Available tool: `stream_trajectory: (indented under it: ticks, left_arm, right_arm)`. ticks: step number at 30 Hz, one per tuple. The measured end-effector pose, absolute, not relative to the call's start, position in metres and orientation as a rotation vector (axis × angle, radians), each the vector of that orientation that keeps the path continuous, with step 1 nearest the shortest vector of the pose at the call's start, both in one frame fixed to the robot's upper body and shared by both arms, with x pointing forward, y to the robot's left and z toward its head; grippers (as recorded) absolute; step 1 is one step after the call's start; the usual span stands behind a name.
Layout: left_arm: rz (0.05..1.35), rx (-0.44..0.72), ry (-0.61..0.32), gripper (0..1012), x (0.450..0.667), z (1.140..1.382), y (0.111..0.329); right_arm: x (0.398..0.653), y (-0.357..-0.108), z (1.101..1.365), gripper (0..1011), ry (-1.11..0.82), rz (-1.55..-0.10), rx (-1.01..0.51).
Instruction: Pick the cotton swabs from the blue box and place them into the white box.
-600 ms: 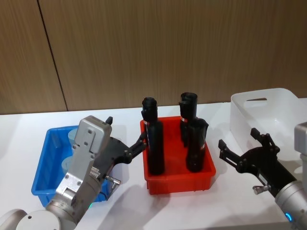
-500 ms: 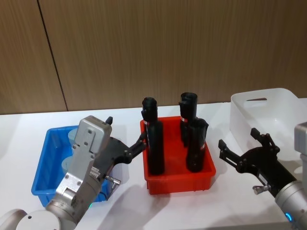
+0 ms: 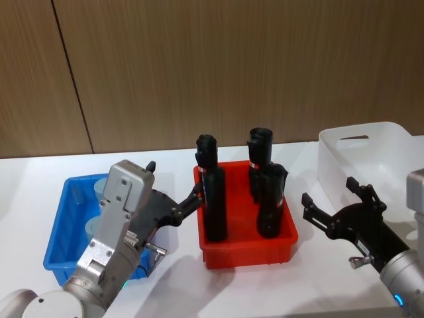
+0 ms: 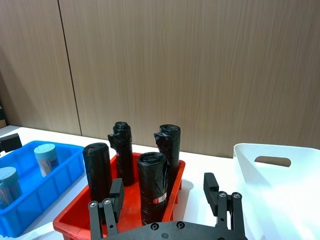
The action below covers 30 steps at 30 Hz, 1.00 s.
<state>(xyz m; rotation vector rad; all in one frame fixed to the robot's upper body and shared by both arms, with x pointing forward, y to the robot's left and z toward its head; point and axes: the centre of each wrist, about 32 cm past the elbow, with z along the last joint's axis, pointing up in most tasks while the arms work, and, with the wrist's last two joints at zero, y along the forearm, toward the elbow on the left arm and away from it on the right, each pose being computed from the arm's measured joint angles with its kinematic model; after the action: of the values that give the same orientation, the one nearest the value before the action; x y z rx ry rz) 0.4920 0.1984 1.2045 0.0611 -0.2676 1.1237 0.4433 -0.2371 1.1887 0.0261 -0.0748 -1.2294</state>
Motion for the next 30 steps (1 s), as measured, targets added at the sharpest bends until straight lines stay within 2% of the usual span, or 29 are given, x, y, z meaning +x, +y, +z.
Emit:
stream_trajectory:
  ticks: [30]
  left_arm:
    - [1.124,0.061,-0.268,1003,0.492,1.2044,0.1984]
  right_arm:
    - [0.4433,-0.2371,1.1887,1002,-0.075,-1.229,0.026]
